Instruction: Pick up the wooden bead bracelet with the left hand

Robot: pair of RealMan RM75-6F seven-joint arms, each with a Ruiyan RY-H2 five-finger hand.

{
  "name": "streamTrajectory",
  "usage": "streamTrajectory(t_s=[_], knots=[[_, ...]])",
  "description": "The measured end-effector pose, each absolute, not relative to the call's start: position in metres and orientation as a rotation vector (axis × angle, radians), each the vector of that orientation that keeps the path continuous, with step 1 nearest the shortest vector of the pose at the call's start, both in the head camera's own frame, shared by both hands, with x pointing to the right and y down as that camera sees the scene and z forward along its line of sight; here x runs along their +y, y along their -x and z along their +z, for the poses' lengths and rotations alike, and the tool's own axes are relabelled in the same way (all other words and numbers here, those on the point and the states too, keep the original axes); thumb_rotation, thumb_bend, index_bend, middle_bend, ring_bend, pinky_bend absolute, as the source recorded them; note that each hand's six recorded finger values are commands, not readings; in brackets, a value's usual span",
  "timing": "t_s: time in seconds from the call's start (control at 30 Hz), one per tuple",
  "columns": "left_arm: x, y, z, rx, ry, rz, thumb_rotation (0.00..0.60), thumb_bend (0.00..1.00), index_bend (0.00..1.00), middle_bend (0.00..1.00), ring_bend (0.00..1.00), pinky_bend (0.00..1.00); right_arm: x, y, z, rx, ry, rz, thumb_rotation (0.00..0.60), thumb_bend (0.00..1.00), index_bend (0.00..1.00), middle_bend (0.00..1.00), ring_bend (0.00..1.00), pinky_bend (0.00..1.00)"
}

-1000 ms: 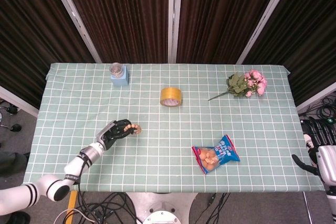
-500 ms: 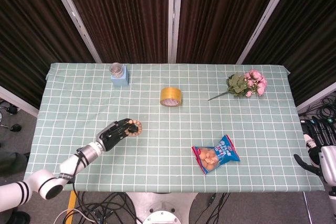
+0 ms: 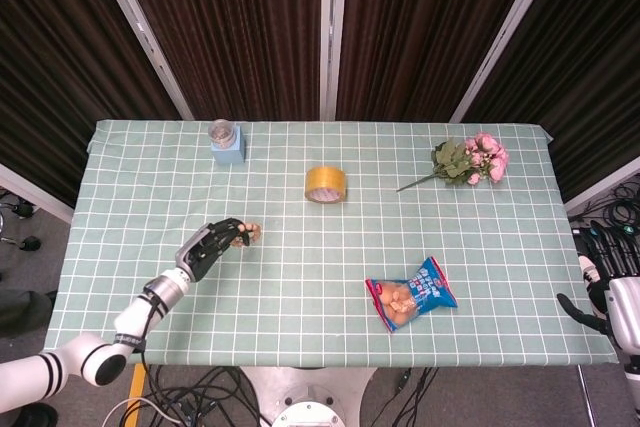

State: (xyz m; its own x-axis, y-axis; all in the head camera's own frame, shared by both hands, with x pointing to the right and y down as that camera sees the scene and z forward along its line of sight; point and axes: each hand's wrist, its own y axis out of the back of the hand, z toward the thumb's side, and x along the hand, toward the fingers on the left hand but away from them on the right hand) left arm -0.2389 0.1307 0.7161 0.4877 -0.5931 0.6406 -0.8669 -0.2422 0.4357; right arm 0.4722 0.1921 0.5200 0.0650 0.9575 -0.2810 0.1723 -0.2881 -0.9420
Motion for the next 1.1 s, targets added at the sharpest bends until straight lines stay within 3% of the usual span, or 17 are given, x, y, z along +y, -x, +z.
streamTrajectory(t_s=[0.1,0.6,0.7,0.87,1.1], knots=[[0.1320,0.2381,0.7163,-1.206,-1.865,0.420,0.593,0.38,0.52,0.59,0.18,0.04,0.1918,-0.4717,0.5193,-1.161,1.578,1.297,0.600,0.10,0.00,0.00,0.00,0.00],[0.1275,0.2469,0.7183,-1.259,-1.775,0.438,0.600,0.46,0.58,0.63,0.20,0.04,0.1916,-0.4689,0.5189,-1.152,1.575,1.295,0.600,0.10,0.00,0.00,0.00,0.00],[0.1280,0.2470,0.7179,-1.268,-1.796,0.445,0.589,0.46,0.59,0.63,0.20,0.04,0.1915,-0.4684,0.5191,-1.150,1.577,1.295,0.600,0.10,0.00,0.00,0.00,0.00],[0.1277,0.2456,0.7151,-1.277,-1.848,0.456,0.514,0.48,0.60,0.65,0.22,0.04,0.1918,-0.4677,0.5182,-1.149,1.575,1.292,0.600,0.10,0.00,0.00,0.00,0.00],[0.1289,0.2407,0.7091,-1.273,-1.915,0.468,0.504,0.48,0.62,0.66,0.22,0.04,0.1929,-0.4677,0.5172,-1.148,1.572,1.291,0.600,0.10,0.00,0.00,0.00,0.00]])
